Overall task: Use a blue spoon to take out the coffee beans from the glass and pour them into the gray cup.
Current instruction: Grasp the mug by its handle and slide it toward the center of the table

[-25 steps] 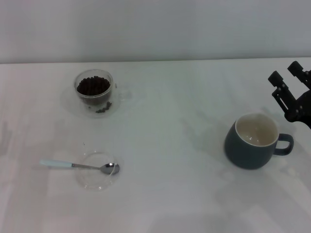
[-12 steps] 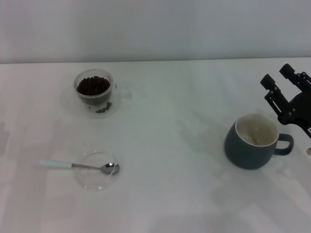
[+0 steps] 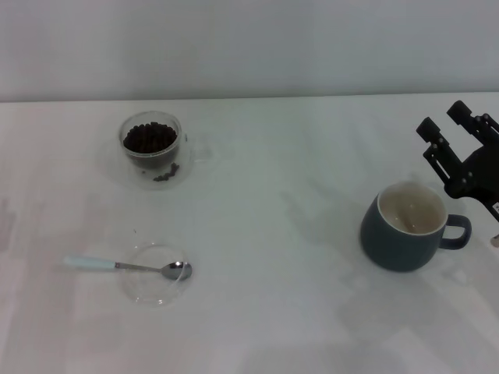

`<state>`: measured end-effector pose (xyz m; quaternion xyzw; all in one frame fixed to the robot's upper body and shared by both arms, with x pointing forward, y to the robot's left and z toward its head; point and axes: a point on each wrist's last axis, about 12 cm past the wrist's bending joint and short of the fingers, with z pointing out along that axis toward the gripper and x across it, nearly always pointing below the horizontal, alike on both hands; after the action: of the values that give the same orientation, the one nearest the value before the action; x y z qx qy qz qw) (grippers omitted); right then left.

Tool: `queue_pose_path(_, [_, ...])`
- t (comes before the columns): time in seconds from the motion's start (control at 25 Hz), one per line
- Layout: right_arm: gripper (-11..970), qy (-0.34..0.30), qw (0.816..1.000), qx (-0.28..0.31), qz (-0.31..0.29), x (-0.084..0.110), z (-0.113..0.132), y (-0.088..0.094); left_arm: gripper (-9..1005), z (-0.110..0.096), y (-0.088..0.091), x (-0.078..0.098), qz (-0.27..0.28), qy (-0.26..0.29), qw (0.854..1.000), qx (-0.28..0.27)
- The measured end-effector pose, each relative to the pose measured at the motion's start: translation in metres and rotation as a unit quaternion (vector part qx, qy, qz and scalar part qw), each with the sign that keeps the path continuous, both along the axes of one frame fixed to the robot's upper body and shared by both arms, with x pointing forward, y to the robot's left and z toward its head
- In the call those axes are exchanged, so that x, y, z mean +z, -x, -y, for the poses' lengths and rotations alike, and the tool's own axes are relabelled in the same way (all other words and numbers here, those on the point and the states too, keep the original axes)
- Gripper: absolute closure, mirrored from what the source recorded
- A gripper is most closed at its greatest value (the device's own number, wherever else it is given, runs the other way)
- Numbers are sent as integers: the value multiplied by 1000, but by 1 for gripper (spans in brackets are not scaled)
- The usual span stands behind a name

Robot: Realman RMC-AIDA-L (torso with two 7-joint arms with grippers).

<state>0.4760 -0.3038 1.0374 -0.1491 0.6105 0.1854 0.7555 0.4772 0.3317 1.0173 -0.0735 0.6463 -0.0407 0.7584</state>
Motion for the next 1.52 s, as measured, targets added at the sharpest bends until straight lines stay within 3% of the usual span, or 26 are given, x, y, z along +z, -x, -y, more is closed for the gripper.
queue_pose_path(0.68, [428,5,1000,-3,4,1,2,0,209,0,1,2,9,-1,1000,-3])
queue_pose_path(0.84, [428,5,1000,1,5,1,0,0,210,2,1,2,9,20,1000,-9])
queue_pose_path(1.52, [428,-3,1000,22,5,-2,-1,15,210,-4,8,-2,0,17,1000,-5])
